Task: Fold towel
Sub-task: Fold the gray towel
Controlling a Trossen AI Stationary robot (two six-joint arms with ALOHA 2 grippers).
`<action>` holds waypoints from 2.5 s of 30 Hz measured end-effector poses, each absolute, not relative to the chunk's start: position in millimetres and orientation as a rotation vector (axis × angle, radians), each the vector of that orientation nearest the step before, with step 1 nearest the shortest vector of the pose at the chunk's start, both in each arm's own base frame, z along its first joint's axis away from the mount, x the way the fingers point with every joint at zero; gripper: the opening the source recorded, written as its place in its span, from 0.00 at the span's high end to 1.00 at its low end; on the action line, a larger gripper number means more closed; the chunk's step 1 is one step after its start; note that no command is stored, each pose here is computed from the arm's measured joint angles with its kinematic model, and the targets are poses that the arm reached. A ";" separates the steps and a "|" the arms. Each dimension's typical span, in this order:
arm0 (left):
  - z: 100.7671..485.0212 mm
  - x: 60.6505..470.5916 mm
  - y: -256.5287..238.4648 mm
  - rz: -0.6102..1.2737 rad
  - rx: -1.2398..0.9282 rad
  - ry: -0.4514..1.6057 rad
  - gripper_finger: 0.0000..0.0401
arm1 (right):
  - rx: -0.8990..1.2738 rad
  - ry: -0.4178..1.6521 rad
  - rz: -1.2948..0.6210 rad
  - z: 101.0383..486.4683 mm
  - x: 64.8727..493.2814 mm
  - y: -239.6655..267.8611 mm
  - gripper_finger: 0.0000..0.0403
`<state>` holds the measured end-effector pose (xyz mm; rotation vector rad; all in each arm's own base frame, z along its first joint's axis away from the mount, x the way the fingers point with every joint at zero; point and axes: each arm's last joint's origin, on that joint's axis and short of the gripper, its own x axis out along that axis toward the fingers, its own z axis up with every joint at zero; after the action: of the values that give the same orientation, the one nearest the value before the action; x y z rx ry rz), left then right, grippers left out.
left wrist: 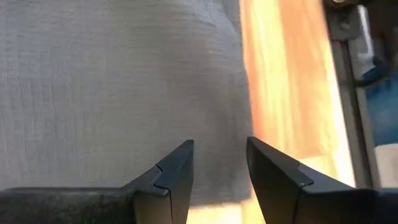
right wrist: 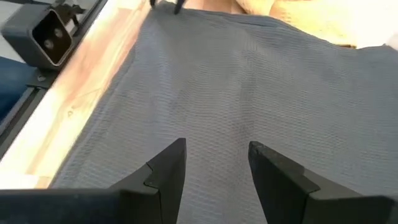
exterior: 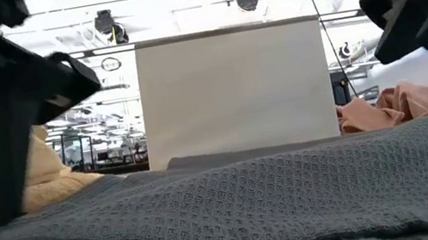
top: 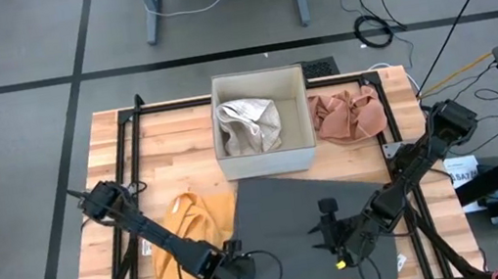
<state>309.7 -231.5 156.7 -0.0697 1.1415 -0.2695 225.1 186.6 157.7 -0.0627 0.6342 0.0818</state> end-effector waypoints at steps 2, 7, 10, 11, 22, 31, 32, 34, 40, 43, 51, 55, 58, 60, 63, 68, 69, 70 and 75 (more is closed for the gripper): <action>157.4 307.5 -234.6 -0.266 -0.076 1.139 0.62 | -0.063 0.635 0.076 157.4 226.2 185.2 0.59; 154.9 298.6 -237.4 -0.232 -0.019 1.172 0.62 | -0.066 0.632 0.070 157.7 228.2 183.2 0.59; 154.3 296.3 -238.4 -0.220 0.013 1.169 0.62 | -0.071 0.629 0.073 158.0 228.4 183.3 0.59; 154.3 295.4 -239.5 -0.228 0.031 1.164 0.62 | -0.073 0.627 0.074 158.1 228.5 183.4 0.59; 153.8 289.0 -248.5 -0.273 0.135 1.130 0.62 | -0.074 0.609 0.083 159.8 229.7 184.3 0.59; 152.4 289.2 -250.3 -0.300 0.120 1.139 0.62 | -0.069 0.593 0.089 161.2 230.6 185.1 0.59; 152.7 289.6 -251.2 -0.314 0.109 1.136 0.62 | -0.068 0.593 0.088 161.2 230.6 185.1 0.59; 152.8 290.1 -251.9 -0.322 0.102 1.132 0.62 | -0.060 0.594 0.086 161.2 230.6 185.1 0.59; 140.3 289.4 -251.2 -0.330 0.152 1.153 0.62 | -0.045 0.594 0.082 161.2 230.6 185.1 0.59; 131.8 290.5 -250.2 -0.299 0.191 1.157 0.62 | -0.043 0.594 0.081 161.3 230.6 185.2 0.59; 128.2 294.0 -244.9 -0.276 0.257 1.147 0.79 | -0.034 0.592 0.080 161.3 230.8 185.3 0.59; 127.7 296.3 -241.5 -0.274 0.316 1.133 0.95 | -0.035 0.592 0.080 161.4 230.8 185.3 0.59; 129.2 299.4 -237.1 -0.265 0.346 1.125 0.97 | -0.035 0.591 0.080 161.4 230.8 185.3 0.59; 132.9 302.2 -235.8 -0.264 0.369 1.124 0.98 | -0.028 0.592 0.078 161.4 230.8 185.3 0.59; 140.3 306.0 -235.4 -0.250 0.434 1.126 0.98 | -0.001 0.596 0.073 161.3 230.7 185.4 0.59; 166.7 314.0 -237.2 -0.198 0.565 1.123 0.98 | 0.030 0.620 0.053 153.2 232.1 186.6 0.59; 171.9 314.4 -237.0 -0.185 0.587 1.130 0.98 | 0.036 0.630 0.046 149.3 232.6 187.1 0.59; 176.5 314.5 -236.8 -0.177 0.608 1.138 0.98 | 0.038 0.643 0.040 145.2 233.1 187.5 0.59; 198.8 318.6 -239.4 -0.164 0.675 1.125 0.98 | 0.076 0.684 0.048 121.5 240.3 191.5 0.59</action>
<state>318.6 -239.4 198.8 0.6750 1.1253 -0.1637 240.3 191.5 121.5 0.0765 0.6839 0.0476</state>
